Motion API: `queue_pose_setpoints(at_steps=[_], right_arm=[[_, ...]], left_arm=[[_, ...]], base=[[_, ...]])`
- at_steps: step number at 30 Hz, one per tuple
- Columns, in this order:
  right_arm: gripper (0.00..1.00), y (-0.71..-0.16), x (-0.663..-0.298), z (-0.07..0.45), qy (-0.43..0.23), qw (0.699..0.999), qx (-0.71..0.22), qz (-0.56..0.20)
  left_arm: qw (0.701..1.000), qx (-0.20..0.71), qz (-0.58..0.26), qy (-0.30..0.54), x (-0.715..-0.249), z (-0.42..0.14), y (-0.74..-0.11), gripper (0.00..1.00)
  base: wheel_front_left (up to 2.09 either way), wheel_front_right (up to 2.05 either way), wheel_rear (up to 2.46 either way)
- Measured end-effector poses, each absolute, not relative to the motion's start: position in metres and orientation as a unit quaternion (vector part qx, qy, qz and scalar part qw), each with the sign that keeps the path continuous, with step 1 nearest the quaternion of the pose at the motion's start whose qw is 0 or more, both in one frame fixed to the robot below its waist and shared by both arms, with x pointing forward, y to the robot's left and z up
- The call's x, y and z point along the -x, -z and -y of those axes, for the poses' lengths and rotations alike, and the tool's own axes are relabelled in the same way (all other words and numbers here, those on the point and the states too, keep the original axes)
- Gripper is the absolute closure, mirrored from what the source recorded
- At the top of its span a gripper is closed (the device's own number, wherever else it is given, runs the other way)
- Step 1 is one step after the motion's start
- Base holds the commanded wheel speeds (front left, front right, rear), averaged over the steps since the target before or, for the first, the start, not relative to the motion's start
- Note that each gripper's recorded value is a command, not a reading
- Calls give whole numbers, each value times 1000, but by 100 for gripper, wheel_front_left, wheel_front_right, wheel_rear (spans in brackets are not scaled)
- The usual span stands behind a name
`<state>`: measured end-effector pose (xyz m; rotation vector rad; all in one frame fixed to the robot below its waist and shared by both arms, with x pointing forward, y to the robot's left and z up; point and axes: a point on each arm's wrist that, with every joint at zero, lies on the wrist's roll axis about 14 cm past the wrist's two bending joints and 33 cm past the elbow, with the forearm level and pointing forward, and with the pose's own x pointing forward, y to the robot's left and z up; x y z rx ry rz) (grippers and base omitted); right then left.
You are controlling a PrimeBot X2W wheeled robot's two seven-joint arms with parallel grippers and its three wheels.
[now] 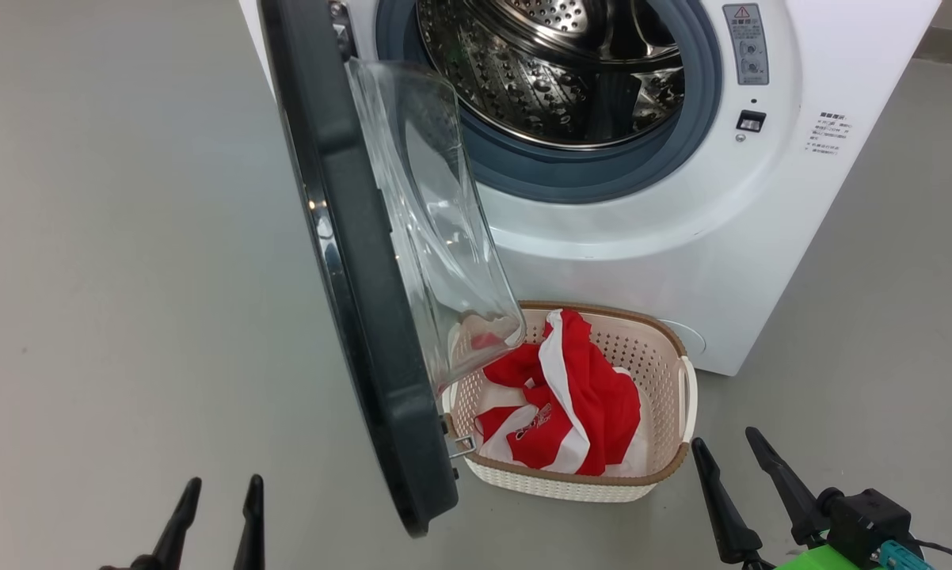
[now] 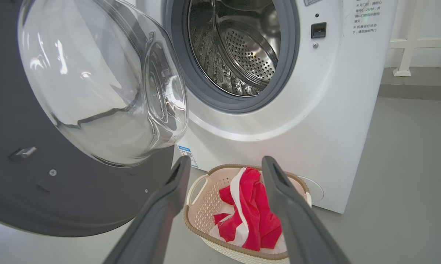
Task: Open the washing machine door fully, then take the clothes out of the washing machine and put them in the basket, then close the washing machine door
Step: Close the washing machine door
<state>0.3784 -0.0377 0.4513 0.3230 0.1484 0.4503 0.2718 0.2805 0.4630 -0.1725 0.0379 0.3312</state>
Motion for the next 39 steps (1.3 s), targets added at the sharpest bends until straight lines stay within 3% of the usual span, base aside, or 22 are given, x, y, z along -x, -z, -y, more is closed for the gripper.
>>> queue_pose_setpoints(at_steps=[5,6,7,9,14,17,21,25,29,32,39], right_arm=[[0,-452,-378,38,-222,959,-159,-72],[0,-452,-378,38,-222,959,-159,-72],[0,-452,-378,38,-222,959,-159,-72],[0,-453,-378,38,-222,959,-159,-71],[0,-451,-377,39,-219,960,-161,-73],[0,-449,-377,41,-216,960,-161,-76],[0,-447,-377,46,-208,961,-163,-77],[0,-445,-377,53,-197,963,-164,-78],[0,-442,-377,59,-187,965,-165,-81],[0,-442,-379,63,-180,966,-166,-81],[0,-443,-381,72,-166,969,-168,-76]], left_arm=[[972,147,14,-182,-272,-287,-473,0],[969,161,23,-186,-272,-289,-476,14],[965,176,33,-190,-272,-291,-480,50],[958,204,54,-194,-273,-293,-488,100],[942,267,93,-178,-287,-286,-506,100],[909,353,129,-179,-295,-291,-517,100],[831,499,172,-176,-304,-298,-526,100],[759,616,158,-142,-312,-298,-525,100],[708,695,103,-75,-323,-285,-524,100],[692,721,30,-15,-329,-261,-516,100],[687,719,-79,69,-331,-223,-504,100]], base=[[0,0,0],[0,0,0],[0,0,0],[0,0,0],[0,0,0],[0,0,0],[0,0,0],[0,0,0],[0,0,0],[0,0,0],[0,0,0]])
